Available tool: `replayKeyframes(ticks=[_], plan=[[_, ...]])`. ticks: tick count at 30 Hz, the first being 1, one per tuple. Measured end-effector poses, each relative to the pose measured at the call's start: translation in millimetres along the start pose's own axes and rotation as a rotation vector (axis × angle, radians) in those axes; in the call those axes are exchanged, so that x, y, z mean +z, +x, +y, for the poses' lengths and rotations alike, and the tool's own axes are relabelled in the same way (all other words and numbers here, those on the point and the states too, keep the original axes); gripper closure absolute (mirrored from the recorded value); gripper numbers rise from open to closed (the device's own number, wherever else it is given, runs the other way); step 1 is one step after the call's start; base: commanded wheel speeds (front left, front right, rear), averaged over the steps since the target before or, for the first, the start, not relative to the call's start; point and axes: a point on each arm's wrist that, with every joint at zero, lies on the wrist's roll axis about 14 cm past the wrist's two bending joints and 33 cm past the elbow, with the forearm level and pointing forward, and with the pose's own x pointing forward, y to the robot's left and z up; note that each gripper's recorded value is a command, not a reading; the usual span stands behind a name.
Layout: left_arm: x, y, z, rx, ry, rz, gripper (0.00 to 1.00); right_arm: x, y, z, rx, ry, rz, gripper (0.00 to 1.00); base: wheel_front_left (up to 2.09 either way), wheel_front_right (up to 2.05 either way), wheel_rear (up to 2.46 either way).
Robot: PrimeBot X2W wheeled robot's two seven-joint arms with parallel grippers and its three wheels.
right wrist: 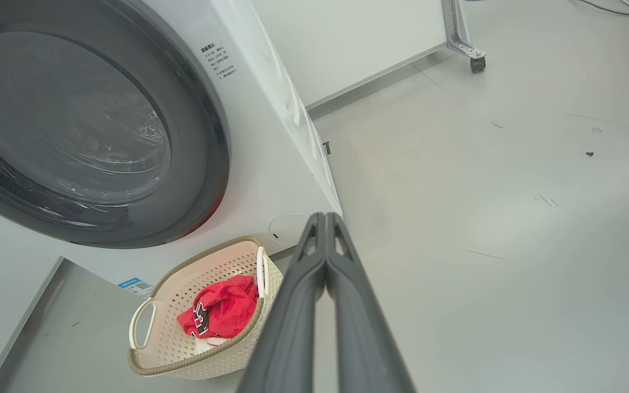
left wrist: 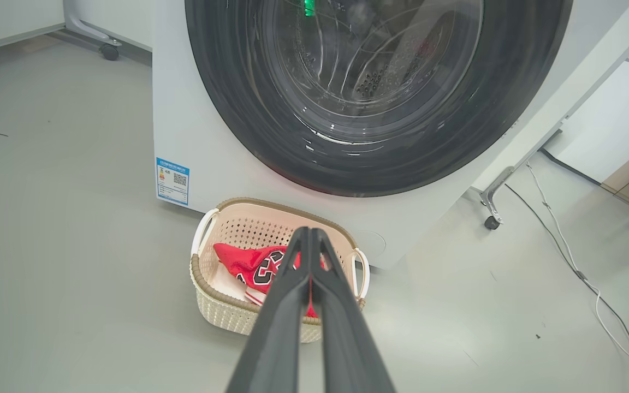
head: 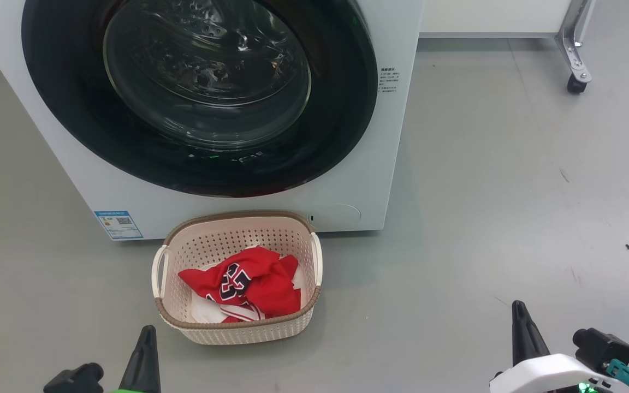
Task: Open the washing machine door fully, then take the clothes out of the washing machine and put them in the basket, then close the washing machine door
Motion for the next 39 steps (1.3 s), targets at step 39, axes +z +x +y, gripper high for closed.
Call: replayKeyframes(ticks=[39], plan=[[21,20,12,0.017,-0.523,0.003,1.00,36,15,-24,-0.047,0.522,-0.046,1.00,0.00,0.00,0.00]])
